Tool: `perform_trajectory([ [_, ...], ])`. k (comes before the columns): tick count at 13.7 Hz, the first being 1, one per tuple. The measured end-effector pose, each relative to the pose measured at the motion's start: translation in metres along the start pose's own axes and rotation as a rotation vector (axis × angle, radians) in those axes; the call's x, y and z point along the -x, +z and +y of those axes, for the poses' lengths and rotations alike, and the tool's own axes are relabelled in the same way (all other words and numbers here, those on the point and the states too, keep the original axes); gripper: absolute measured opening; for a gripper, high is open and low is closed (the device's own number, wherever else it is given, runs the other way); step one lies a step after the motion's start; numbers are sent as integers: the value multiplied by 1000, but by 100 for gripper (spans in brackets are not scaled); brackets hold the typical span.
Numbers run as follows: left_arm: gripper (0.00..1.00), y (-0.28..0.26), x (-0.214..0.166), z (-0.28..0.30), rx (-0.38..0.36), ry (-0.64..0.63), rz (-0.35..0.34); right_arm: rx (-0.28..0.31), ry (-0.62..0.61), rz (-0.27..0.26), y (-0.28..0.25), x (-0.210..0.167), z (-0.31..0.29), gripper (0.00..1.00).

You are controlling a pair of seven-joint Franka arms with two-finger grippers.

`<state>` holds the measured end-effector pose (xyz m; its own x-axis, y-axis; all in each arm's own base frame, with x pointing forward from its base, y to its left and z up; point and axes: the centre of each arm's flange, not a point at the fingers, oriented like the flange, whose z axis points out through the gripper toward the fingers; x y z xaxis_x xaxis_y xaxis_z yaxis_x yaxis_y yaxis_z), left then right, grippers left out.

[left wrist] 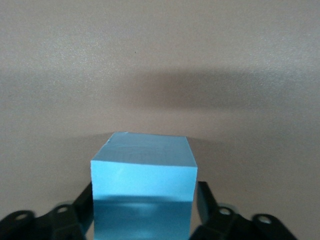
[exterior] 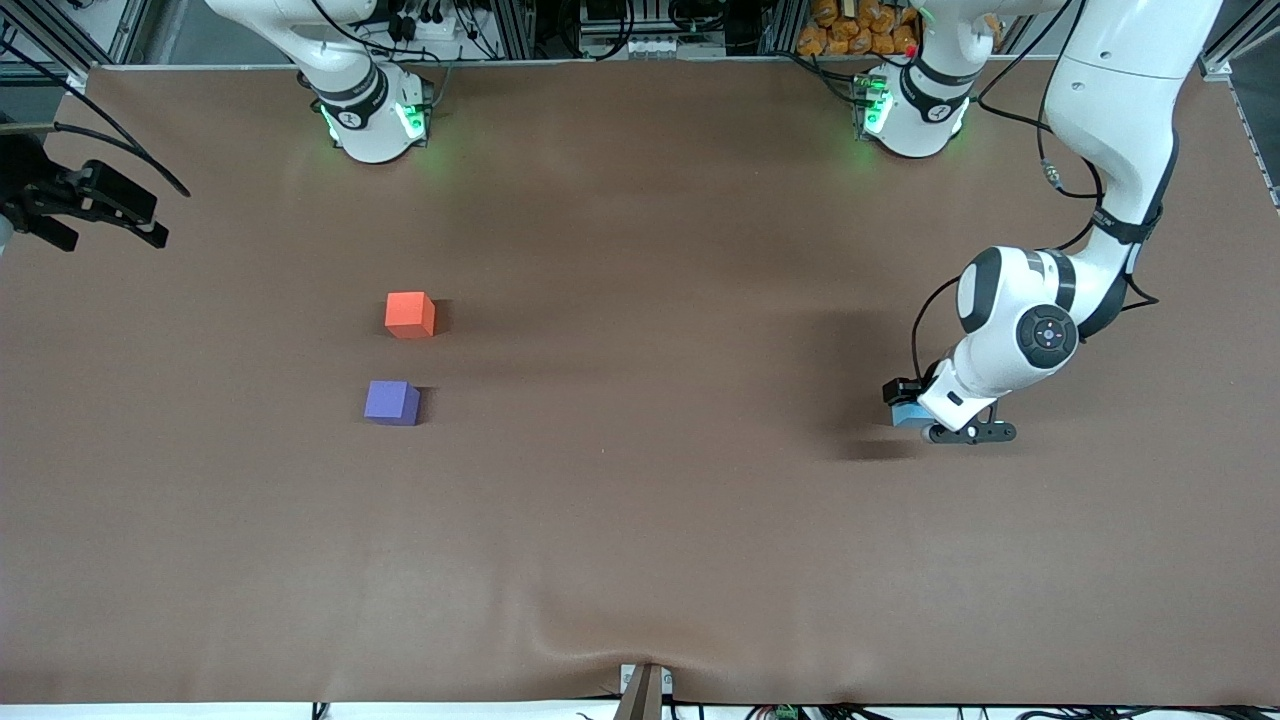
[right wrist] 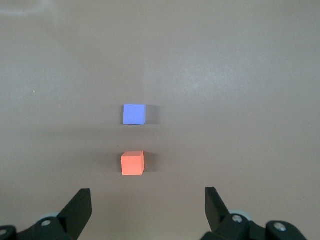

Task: Place blue block between orange and purple blocks
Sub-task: 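Close the left gripper on the light-blue block, then lift the blue block and carry it toward the table's middle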

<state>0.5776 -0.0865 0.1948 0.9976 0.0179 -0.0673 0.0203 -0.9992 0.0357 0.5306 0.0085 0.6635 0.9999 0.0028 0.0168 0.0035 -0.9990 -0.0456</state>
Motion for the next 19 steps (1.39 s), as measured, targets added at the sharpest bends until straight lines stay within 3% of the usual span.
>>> perform_trajectory([
  [1, 67, 0, 0, 0, 0, 0, 1, 0, 0, 0, 0, 0, 0, 100],
  [2, 62, -1, 0, 2, 1, 2, 3, 0, 0, 0, 0, 0, 0, 100],
  [5, 62, -10, 0, 39, 30, 60, 23, -1, -2, -12, 1, 1, -1, 100],
  [7, 62, -32, 2, 103, 73, 132, 60, -3, -12, -43, 6, 3, -7, 100],
  [12, 62, -91, 27, 290, 129, 252, 103, -4, -22, -54, 11, 0, -12, 100],
  [16, 62, -58, 65, 416, 171, 294, 91, -4, -19, -55, 11, 0, -10, 100],
  [19, 62, -36, 88, 469, 157, 353, 114, -4, -21, -56, 11, 0, -11, 100],
])
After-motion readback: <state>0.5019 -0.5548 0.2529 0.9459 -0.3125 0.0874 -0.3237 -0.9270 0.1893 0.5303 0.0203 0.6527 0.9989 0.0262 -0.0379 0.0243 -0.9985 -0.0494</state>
